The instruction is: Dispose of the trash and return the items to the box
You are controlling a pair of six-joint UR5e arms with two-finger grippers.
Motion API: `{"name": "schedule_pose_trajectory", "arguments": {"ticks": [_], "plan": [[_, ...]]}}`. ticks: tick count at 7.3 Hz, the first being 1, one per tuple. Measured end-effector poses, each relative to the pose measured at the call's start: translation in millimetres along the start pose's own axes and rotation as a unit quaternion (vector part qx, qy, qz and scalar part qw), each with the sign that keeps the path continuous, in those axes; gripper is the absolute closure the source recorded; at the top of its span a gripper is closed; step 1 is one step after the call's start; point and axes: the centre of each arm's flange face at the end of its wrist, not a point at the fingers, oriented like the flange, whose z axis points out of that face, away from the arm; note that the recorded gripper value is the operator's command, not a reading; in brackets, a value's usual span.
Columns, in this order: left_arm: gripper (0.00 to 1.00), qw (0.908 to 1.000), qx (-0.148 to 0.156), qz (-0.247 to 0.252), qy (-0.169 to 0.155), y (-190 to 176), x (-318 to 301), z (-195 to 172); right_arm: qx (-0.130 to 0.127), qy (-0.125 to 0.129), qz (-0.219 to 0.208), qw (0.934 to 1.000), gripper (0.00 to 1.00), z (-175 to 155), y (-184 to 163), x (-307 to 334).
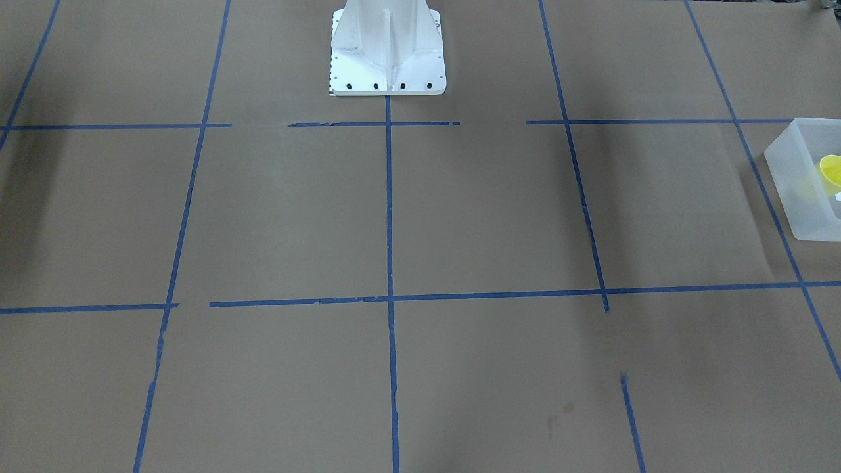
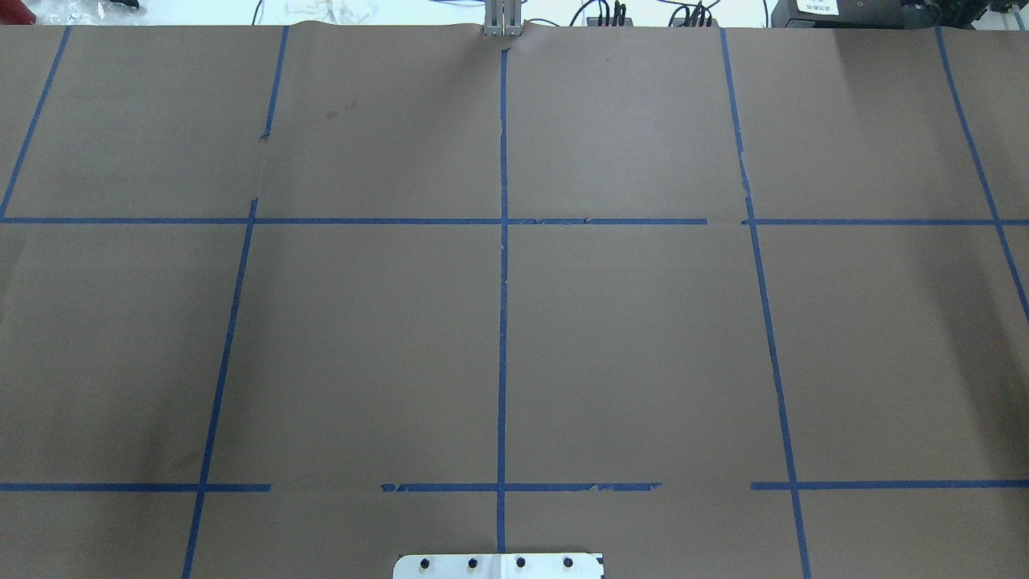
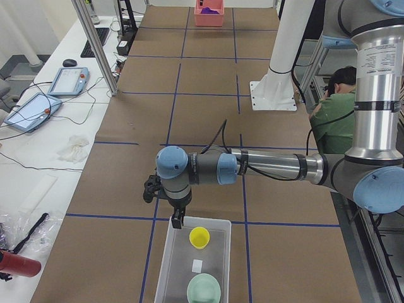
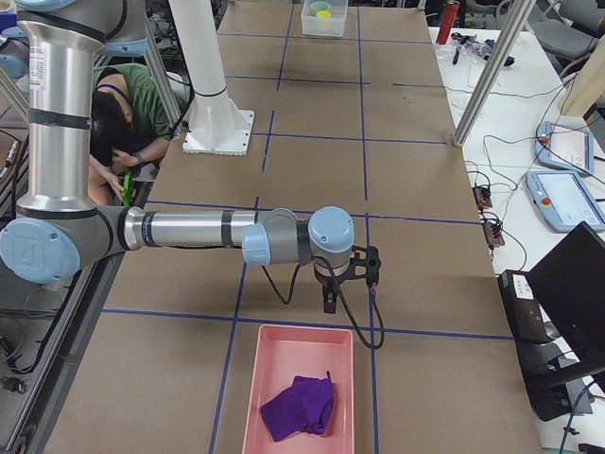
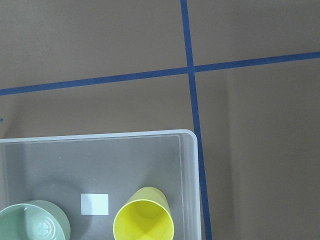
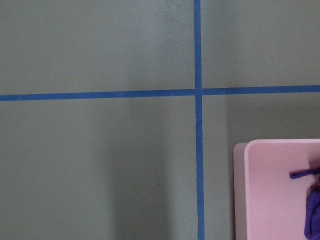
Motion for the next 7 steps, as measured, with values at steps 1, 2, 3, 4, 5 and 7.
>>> {"name": "schedule_pose_trajectory", "arguments": {"ticks": [1, 2, 3, 4, 5, 7], "plan": [[0.00, 1.0000, 0.000, 0.000, 0.000, 0.1, -0.1, 0.1, 0.000, 0.000, 0.000, 1.0000, 0.00, -0.2, -0.1, -0.3], [0.00, 1.0000, 0.001, 0.000, 0.001, 0.3, 0.0, 0.2, 0.001, 0.001, -0.001, 1.0000, 0.00, -0.6, -0.9, -0.7], [0.00, 1.0000, 0.004, 0.002, 0.001, 0.9, -0.2, -0.9, 0.002, 0.001, -0.002, 1.0000, 0.00, -1.4, -2.4, -1.7], [0.00, 0.9999, 0.010, 0.006, 0.001, 0.7, -1.0, -2.9, 0.003, 0.001, -0.004, 1.0000, 0.00, -2.4, -4.2, -3.0], [0.00, 0.9997, 0.020, 0.012, -0.001, -0.7, -1.6, -5.7, 0.005, 0.002, -0.005, 1.0000, 0.00, -3.3, -5.7, -4.2], [0.00, 0.9990, 0.041, 0.019, -0.005, -5.3, -4.1, -14.7, 0.006, 0.002, -0.007, 1.0000, 0.00, -4.3, -6.9, -5.5]]}}
